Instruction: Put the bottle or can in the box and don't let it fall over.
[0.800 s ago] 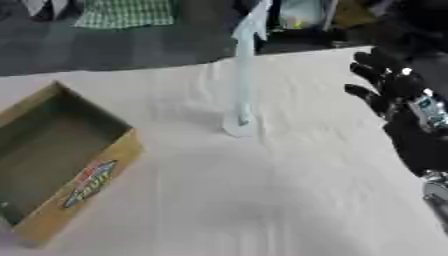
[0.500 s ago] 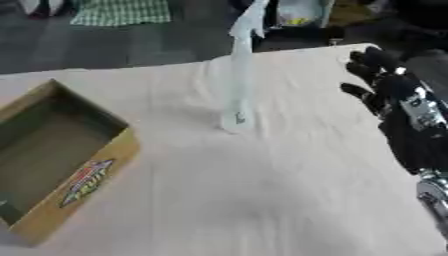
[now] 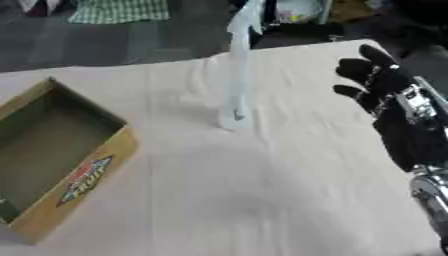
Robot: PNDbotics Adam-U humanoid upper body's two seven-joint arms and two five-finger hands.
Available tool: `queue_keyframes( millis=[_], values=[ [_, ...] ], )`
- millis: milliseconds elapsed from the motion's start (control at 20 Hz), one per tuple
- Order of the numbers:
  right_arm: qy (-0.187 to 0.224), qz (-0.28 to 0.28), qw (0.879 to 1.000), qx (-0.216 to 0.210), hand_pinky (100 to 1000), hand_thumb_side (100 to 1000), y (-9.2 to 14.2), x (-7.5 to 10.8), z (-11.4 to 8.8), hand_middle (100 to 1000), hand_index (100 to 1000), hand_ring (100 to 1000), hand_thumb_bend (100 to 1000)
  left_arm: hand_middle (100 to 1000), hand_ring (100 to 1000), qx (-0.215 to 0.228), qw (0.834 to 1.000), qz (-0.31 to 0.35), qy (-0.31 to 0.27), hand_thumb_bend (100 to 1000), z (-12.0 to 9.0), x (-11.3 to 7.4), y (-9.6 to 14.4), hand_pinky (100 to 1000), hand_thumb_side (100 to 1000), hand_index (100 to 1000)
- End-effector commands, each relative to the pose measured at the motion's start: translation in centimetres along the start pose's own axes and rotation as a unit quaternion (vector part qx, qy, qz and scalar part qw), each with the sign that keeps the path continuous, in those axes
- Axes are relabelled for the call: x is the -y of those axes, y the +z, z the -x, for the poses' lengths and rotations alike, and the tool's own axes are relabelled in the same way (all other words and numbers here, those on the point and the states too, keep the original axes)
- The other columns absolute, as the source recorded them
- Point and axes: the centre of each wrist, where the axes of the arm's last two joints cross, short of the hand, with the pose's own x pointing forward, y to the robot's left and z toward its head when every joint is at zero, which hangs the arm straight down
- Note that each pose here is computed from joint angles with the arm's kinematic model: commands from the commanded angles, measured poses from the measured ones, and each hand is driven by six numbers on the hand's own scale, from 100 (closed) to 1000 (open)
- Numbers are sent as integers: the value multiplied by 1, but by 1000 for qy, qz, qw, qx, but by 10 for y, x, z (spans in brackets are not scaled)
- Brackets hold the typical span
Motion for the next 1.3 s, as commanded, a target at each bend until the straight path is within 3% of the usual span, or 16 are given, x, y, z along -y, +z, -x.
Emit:
queue_keyframes(
  millis=[50, 100, 150, 300, 400, 600, 650, 850, 1300],
  values=[
    [-97, -38, 994, -14, 732, 831, -18, -4, -13, 731, 1000, 755, 100, 720, 724, 19, 1000, 8, -10, 254, -9, -4, -5, 1000, 847, 865],
    [-134, -49, 990, -21, 732, 831, -22, -4, -16, 731, 1000, 755, 100, 720, 724, 18, 1000, 8, -11, 254, -9, -4, -5, 1000, 847, 865],
    [-172, -62, 983, -30, 653, 845, -26, -5, -18, 664, 1000, 663, 100, 720, 724, 18, 1000, 8, -11, 254, -9, -4, -6, 1000, 847, 865],
    [-259, -97, 960, -48, 507, 855, -37, -5, -25, 531, 1000, 498, 100, 719, 724, 18, 1000, 8, -11, 254, -9, -4, -5, 1000, 847, 865],
    [-299, -110, 946, -54, 501, 855, -42, -4, -29, 525, 1000, 490, 100, 719, 724, 17, 1000, 8, -11, 254, -9, -4, -5, 1000, 847, 865],
    [-320, -115, 939, -58, 501, 855, -44, 0, -34, 525, 1000, 490, 100, 719, 724, 17, 1000, 8, -11, 254, -9, -4, -5, 1000, 847, 865],
    [-327, -116, 936, -59, 271, 867, -45, -2, -33, 361, 1000, 284, 161, 719, 723, 17, 1000, 9, -9, 255, -9, -3, -5, 1000, 846, 864],
    [-383, -119, 912, -83, 125, 867, -53, -21, -24, 295, 1000, 195, 176, 718, 723, 15, 1000, 11, -8, 255, -9, -3, -5, 1000, 847, 864],
    [-448, -94, 879, -132, 100, 869, -61, -26, -26, 272, 1000, 156, 191, 718, 722, 14, 1000, 11, -9, 256, -9, -3, -5, 1000, 845, 864]
  ],
)
